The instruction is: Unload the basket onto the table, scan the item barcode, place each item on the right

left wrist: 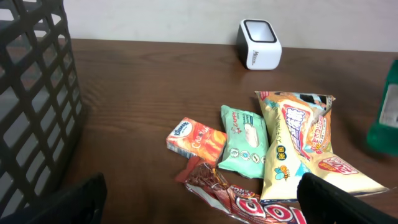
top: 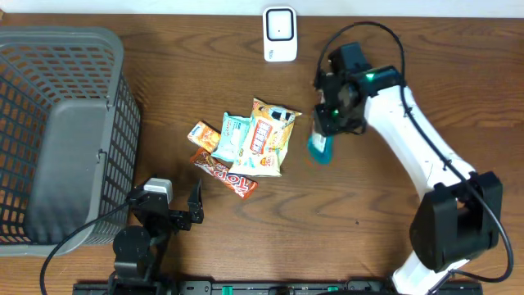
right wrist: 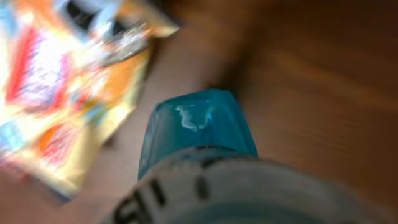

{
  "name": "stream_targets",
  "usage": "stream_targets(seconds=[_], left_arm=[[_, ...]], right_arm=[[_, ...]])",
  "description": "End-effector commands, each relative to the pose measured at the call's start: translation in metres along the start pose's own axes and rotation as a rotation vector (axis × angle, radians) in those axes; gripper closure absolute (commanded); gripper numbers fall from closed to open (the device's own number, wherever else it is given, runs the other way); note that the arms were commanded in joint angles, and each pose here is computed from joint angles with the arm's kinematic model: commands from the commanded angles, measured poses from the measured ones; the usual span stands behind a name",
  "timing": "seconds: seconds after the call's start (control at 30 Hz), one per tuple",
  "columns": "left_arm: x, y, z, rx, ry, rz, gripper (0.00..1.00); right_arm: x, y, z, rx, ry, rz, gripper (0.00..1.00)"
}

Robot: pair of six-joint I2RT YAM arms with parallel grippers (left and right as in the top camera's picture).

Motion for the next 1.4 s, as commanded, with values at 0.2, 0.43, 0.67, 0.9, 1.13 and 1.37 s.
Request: stream_targets(seconds=[0.2,0.43,0.67,0.9,1.13,1.37], left_arm=[[-0.011,0.003,0.001,-0.008,-0.003,0.031,0.02],[-0.011,0.003,0.001,-0.008,-0.003,0.031,0.02],[-0.011,0.003,0.001,-0.008,-0.003,0.031,0.02],[-0.011,0.003,0.001,-0.008,-0.003,0.031,0.02],[-0.011,0.003,0.001,-0.008,-0.003,0.031,0.02],[-0.011,0.003,0.001,-0.008,-0.003,0.031,0.02]], right_arm=[[0.047,-0.060,-0.014,-0.734,0.038,-0.243,0.98],[0.109,-0.086,-0.014,-0.897,-0.048,-0.508,0.99],[0.151,-0.064,-0.028,-1.141,-0.127,-0.546,0.99],[0.207,-0.027,-0.036,-1.312,-0.204,-0.524,0.99],[0.263,-0.004,-0.034,-1.377,-0.255,-0.534,0.99],[0.277,0.026,-0.030,-1.383,-0.309,-0.530,0.99]])
Point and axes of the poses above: each gripper's point midway between its finger pads, its own y axis out along the fingers, its own z axis along the line the jaws close on, x = y × z, the point moved 4 cm from there along -y, back along the fingers, and after that the axes turned 13 degrees about -y, right-handed, at the moved point
